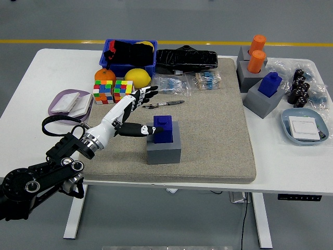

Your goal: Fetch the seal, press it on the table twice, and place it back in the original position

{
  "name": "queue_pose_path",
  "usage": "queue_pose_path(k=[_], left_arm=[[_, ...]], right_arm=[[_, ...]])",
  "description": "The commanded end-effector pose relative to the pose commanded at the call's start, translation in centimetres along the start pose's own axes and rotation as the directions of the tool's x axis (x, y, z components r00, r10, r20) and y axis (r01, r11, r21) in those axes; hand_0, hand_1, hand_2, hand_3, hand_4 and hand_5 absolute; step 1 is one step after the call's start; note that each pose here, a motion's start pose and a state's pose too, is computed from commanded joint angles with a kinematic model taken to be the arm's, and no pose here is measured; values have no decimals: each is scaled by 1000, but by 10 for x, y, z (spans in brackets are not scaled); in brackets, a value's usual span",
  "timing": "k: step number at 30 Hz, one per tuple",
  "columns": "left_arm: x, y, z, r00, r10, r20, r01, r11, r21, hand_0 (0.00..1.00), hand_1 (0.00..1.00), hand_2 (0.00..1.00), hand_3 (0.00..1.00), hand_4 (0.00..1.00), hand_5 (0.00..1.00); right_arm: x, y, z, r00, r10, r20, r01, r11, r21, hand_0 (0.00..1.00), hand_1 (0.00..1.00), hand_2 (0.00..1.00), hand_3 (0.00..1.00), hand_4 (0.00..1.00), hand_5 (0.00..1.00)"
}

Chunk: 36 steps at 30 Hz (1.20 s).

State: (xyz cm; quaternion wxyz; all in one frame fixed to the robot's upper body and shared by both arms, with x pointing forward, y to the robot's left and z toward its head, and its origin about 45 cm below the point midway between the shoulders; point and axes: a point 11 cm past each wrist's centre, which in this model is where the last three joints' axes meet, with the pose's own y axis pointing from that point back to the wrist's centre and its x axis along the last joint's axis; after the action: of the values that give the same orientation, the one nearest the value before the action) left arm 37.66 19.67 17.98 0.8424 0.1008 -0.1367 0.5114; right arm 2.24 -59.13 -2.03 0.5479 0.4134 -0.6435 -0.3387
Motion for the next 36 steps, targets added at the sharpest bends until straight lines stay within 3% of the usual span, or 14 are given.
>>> queue_pose_path(k=[8, 16, 22, 23, 36], left_arm=[[59, 15, -12, 990, 115, 76, -119, 991, 55, 991, 998, 986, 967, 998, 269], [124, 42, -26, 955, 241, 174, -262, 959, 111, 983, 998, 978, 962, 998, 267], [150, 55, -30, 934, 284, 216, -317, 939, 131, 960, 979, 948, 945, 998, 271], [152, 57, -31, 932, 292, 216, -324, 937, 133, 942, 945, 903, 920, 998, 248], [175, 77, -38, 905, 377, 199, -409, 899, 156, 935, 916, 894, 901, 998, 230]], right_arm=[[1, 0, 0, 1000, 2, -3, -2, 1000, -2, 791, 699, 675, 651, 826, 463], [4, 1, 0, 1000, 7, -8, -8, 1000, -4, 791, 699, 675, 651, 826, 463], [5, 1, -4, 1000, 8, -11, -8, 1000, 1, 791, 698, 674, 651, 826, 462], [5, 1, -4, 1000, 7, -12, -7, 1000, 1, 791, 698, 675, 651, 826, 462], [5, 1, -4, 1000, 8, -29, -8, 1000, -4, 790, 698, 674, 651, 826, 462]])
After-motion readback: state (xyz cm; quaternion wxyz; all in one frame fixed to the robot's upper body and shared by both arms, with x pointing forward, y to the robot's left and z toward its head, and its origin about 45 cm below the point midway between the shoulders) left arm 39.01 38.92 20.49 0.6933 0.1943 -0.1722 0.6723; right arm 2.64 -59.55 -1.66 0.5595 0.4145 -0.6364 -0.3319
